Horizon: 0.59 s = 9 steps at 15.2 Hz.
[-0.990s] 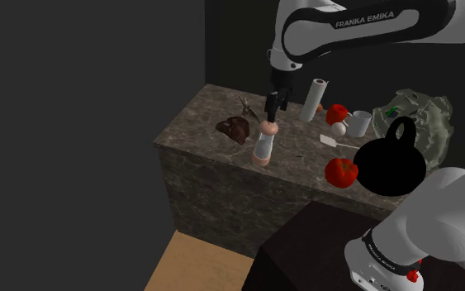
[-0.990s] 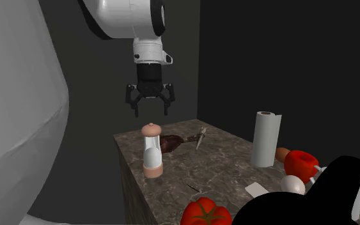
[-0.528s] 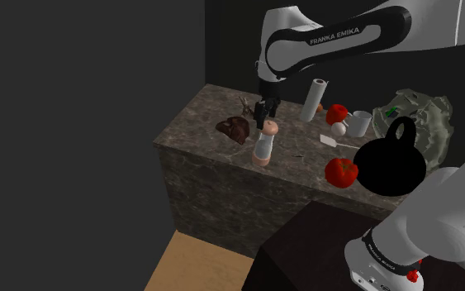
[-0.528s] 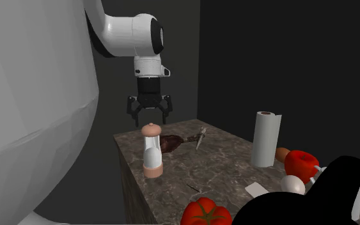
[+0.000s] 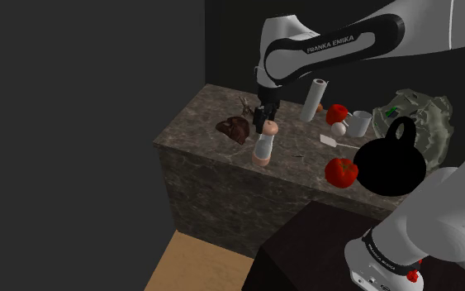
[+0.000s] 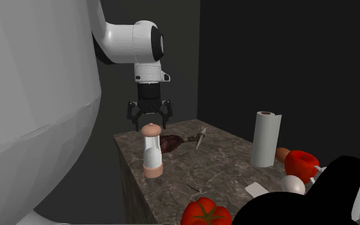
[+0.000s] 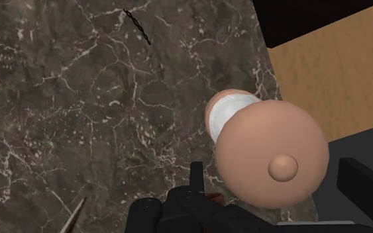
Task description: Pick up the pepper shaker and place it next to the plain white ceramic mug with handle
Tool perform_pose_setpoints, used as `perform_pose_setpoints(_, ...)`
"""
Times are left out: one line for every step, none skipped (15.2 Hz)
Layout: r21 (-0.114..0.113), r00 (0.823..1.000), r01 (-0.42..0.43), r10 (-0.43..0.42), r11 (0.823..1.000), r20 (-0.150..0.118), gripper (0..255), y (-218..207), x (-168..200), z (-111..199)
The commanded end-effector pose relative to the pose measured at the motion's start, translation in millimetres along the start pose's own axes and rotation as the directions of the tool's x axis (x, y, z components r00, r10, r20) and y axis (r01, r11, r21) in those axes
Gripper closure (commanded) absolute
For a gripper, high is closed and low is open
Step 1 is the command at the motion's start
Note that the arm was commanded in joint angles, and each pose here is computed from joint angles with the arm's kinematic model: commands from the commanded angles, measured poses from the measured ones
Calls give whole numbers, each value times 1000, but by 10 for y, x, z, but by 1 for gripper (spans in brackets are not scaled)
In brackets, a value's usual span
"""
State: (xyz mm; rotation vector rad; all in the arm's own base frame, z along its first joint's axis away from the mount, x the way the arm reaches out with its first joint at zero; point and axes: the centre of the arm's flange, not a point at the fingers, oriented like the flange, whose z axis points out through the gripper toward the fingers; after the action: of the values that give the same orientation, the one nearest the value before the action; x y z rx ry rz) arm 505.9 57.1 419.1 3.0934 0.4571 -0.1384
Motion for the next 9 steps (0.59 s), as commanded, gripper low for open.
perform_pose_setpoints(0,1000,0,0,1000,0,0,0,0,1)
perform_pose_setpoints(0,1000,0,0,1000,0,0,0,0,1)
perform_pose_setpoints(0,1000,0,0,1000,0,255,0,0,1)
perform_pose_setpoints(0,1000,0,0,1000,0,255,0,0,1)
perform_pose_setpoints(0,1000,0,0,1000,0,255,2,-1,1)
perform_pose_setpoints(0,1000,0,0,1000,0,255,2,-1,2)
perform_pose_setpoints(0,1000,0,0,1000,0,255,1,0,1)
perform_pose_setpoints(0,1000,0,0,1000,0,255,2,0,0)
perform_pose_setpoints(0,1000,0,0,1000,0,255,2,0,0)
